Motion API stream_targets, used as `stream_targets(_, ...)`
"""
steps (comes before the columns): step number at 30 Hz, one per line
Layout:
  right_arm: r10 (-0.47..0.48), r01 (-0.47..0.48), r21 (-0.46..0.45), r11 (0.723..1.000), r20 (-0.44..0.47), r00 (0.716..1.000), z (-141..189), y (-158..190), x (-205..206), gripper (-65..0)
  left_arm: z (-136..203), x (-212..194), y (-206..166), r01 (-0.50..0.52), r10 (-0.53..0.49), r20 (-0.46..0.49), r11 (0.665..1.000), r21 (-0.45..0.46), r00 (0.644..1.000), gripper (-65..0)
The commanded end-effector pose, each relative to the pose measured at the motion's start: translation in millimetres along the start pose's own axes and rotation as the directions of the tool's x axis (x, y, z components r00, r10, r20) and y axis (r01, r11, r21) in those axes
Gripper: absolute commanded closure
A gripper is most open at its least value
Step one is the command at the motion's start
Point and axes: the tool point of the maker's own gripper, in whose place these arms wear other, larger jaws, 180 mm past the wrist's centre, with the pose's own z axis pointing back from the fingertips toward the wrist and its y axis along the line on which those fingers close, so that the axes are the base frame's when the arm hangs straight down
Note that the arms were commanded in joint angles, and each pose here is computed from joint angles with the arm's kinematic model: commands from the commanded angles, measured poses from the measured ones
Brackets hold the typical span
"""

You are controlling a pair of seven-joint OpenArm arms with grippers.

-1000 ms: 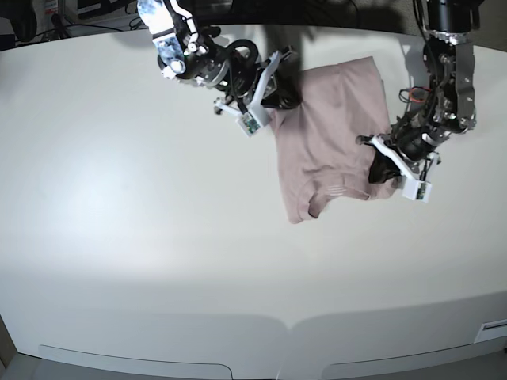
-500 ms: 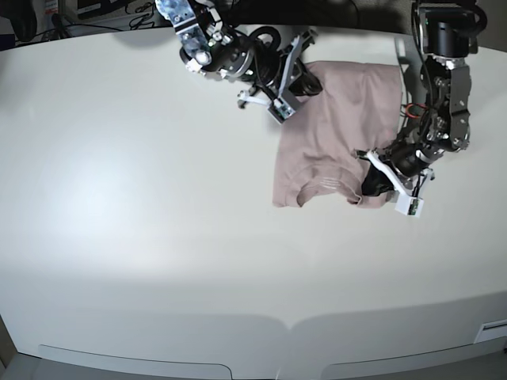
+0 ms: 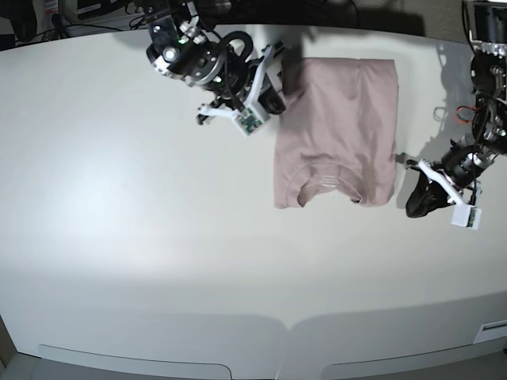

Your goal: Fold the T-shirt properly

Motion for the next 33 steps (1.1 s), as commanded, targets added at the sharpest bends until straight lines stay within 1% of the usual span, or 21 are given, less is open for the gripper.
stream_targets(1,-0.006,0.006,-0.008,1.0,0.059,0.998,9,-1,14,0.0,9,21,2,0.018,-0.018,0.064,1.0,-0.005,0.998,0.0)
stream_targets(4,-0.018,0.025,-0.079,0.997,0.087,0.996,32,-15,18,0.0,27,6,3,0.044,-0.044,0.018,0.999,0.023,0.999,0.0)
stream_targets(5,-0.022,0.031,-0.102,0.994,0.091,0.996,40,-19,17,0.0,33,1,0,0.055,-0.055,0.001,0.998,0.017,0.998,0.0)
stream_targets(7,-0.029,0.042,-0.145,0.989,0.087,0.996,55,-25,14,0.0,45,-10,-7,0.067,-0.066,-0.031,0.998,0.011,0.997,0.0)
stream_targets(9,-0.039,0.051,-0.185,0.981,0.067,0.997,70,-30,7,0.0,60,-17,-11,0.066,-0.065,-0.042,0.998,0.021,0.997,0.0)
stream_targets(11,-0.058,0.069,-0.22,0.973,0.057,0.997,85,-34,1,0.0,78,-23,-10,0.057,-0.054,-0.049,0.997,0.052,0.997,0.0)
stream_targets(14,-0.127,0.134,-0.244,0.96,0.047,0.991,108,-35,-9,0.0,108,-37,-3,0.029,-0.021,-0.066,0.992,0.12,0.998,0.0)
stream_targets(17,-0.19,0.183,-0.258,0.949,-0.002,0.982,127,-32,-23,0.0,140,-61,8,-0.014,0.035,-0.103,0.979,0.204,0.994,0.0)
stream_targets(20,-0.225,0.189,-0.286,0.939,-0.099,0.969,146,-26,-43,0.0,173,-90,16,-0.022,0.07,-0.167,0.961,0.274,0.984,0.0)
stream_targets(22,-0.249,0.191,-0.303,0.934,-0.166,0.954,158,-20,-58,0.0,193,-107,15,-0.025,0.09,-0.209,0.954,0.298,0.974,0.0)
stream_targets(24,-0.279,0.202,-0.31,0.929,-0.229,0.933,169,-12,-75,0.0,211,-126,9,-0.033,0.116,-0.251,0.95,0.31,0.961,0.0)
stream_targets(27,-0.328,0.234,-0.302,0.924,-0.315,0.891,182,8,-100,0.0,235,-155,-6,-0.063,0.167,-0.316,0.947,0.316,0.934,0.0)
stream_targets(30,-0.372,0.273,-0.289,0.918,-0.381,0.846,196,32,-120,0.0,254,-186,-17,-0.051,0.181,-0.391,0.946,0.32,0.903,0.0)
stream_targets(31,-0.387,0.288,-0.284,0.914,-0.406,0.828,201,41,-128,0.0,259,-194,-18,-0.049,0.186,-0.404,0.944,0.325,0.896,0.0)
stream_targets(33,-0.413,0.316,-0.28,0.907,-0.435,0.8,208,54,-140,0.0,269,-212,-19,-0.07,0.213,-0.426,0.942,0.328,0.879,0.0)
